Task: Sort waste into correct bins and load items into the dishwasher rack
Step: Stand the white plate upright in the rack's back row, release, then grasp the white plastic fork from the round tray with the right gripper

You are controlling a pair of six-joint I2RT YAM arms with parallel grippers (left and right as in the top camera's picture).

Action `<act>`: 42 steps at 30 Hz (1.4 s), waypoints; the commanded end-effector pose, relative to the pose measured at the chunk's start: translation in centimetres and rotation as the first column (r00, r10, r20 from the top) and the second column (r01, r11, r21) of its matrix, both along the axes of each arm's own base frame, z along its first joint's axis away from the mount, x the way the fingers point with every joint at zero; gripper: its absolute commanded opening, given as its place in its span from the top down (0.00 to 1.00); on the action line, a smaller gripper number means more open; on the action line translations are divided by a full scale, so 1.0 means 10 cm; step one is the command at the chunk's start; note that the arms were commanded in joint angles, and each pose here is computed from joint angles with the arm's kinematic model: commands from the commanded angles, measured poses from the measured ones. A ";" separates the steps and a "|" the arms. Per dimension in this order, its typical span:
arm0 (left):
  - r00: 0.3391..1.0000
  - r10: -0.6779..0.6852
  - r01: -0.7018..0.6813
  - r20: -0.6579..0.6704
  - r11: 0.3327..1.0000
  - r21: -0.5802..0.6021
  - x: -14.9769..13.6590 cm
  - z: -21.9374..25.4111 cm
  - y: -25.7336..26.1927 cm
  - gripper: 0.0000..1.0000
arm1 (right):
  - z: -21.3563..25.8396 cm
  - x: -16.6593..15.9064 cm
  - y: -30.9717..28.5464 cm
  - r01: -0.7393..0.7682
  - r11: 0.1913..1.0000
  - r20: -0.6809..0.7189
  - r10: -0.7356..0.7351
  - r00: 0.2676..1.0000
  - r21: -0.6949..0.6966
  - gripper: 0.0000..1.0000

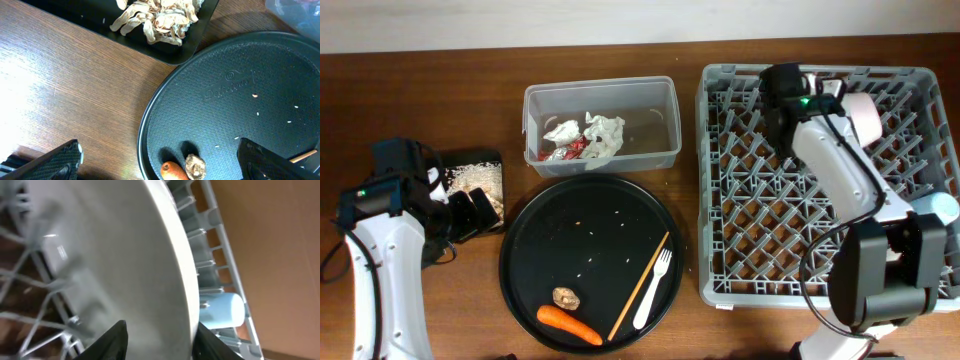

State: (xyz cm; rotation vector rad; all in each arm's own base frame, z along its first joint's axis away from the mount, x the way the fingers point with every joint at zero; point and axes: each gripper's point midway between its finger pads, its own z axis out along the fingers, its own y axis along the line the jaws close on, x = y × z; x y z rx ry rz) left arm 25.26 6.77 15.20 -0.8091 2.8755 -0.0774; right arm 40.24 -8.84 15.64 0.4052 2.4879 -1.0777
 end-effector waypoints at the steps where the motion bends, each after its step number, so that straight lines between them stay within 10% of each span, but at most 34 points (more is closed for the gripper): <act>1: 1.000 0.005 -0.005 0.026 1.000 0.003 0.01 0.06 0.01 0.01 | 0.28 0.02 0.25 -0.059 0.997 0.068 0.056 0.996 0.042 0.51; 9: 1.000 0.005 -0.005 0.026 1.000 0.003 0.01 0.06 0.01 0.01 | 1.12 -0.43 0.37 -0.148 0.968 0.276 0.088 0.957 0.202 0.38; 14: 1.000 0.005 -0.005 0.026 1.000 0.003 0.01 0.06 0.01 0.01 | 1.05 -0.38 -0.35 -0.139 0.870 0.360 -0.046 0.932 0.473 0.96; 22: 1.000 0.005 -0.005 0.026 1.000 0.004 0.01 0.06 0.01 0.01 | 0.32 -0.09 -1.04 -0.061 0.810 0.288 -0.137 0.948 0.584 0.96; 28: 1.000 0.005 -0.005 0.026 1.000 0.004 0.01 0.06 0.01 0.01 | 0.23 0.17 0.09 -0.559 0.313 0.472 0.312 0.824 0.768 0.96; 31: 1.000 0.004 -0.004 0.026 1.000 0.004 0.01 0.06 0.01 0.01 | 0.20 0.06 0.17 -0.538 0.276 0.451 0.321 0.833 0.797 0.96; 33: 1.000 0.005 -0.005 0.026 1.000 0.004 0.01 0.06 0.01 0.01 | 0.19 0.03 0.18 -0.526 0.272 0.441 0.318 0.840 0.806 0.93; 37: 1.000 0.004 -0.004 0.025 1.000 0.004 0.01 0.06 0.01 0.01 | 0.42 -0.07 0.10 -0.525 0.360 0.434 0.306 0.848 0.771 0.50; 42: 1.000 0.004 -0.004 0.026 1.000 0.004 0.01 0.06 0.01 0.01 | 1.21 -0.57 0.49 -0.606 0.406 0.495 0.352 0.794 0.684 0.44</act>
